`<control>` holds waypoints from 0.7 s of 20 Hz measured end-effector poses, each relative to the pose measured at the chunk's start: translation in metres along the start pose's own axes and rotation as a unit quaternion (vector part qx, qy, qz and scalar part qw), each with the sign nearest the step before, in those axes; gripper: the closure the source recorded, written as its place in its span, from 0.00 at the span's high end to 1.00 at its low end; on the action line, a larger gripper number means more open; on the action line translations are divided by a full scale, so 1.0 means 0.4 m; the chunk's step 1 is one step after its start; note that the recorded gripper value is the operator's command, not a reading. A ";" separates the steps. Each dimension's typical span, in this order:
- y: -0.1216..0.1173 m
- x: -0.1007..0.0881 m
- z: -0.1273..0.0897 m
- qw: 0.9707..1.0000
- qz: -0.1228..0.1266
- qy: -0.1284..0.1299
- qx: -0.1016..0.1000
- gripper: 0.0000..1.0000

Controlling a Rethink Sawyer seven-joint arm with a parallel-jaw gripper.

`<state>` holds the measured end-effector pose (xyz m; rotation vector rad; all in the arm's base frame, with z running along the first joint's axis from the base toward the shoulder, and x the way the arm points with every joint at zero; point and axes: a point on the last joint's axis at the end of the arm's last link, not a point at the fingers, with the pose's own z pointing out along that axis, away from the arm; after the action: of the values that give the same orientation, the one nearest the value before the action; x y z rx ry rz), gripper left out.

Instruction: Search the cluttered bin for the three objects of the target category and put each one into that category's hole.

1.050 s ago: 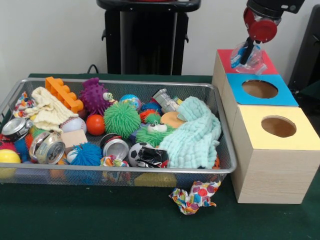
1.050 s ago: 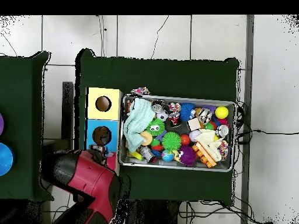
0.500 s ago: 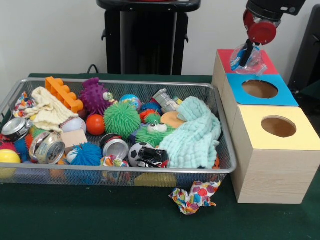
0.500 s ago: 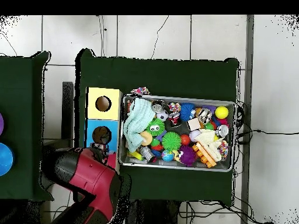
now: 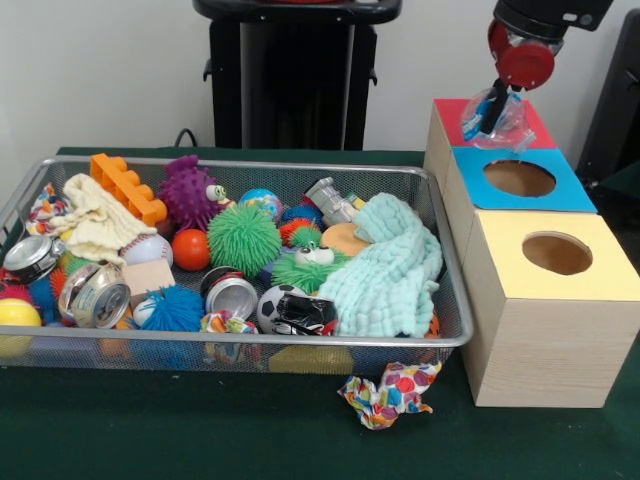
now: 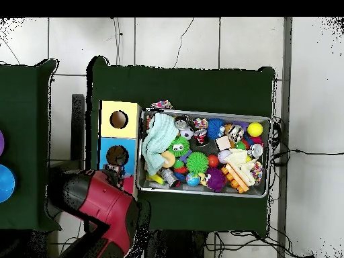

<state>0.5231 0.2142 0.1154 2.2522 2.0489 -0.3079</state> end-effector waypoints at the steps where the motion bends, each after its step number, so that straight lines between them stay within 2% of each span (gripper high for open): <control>1: 0.002 0.002 -0.003 1.000 0.001 0.001 -0.002 0.00; 7: 0.016 0.031 -0.014 1.000 0.013 0.015 -0.008 0.00; 14: 0.014 0.044 -0.027 1.000 0.014 0.020 -0.008 0.00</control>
<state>0.5313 0.2329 0.1220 2.2926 2.0295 -0.2458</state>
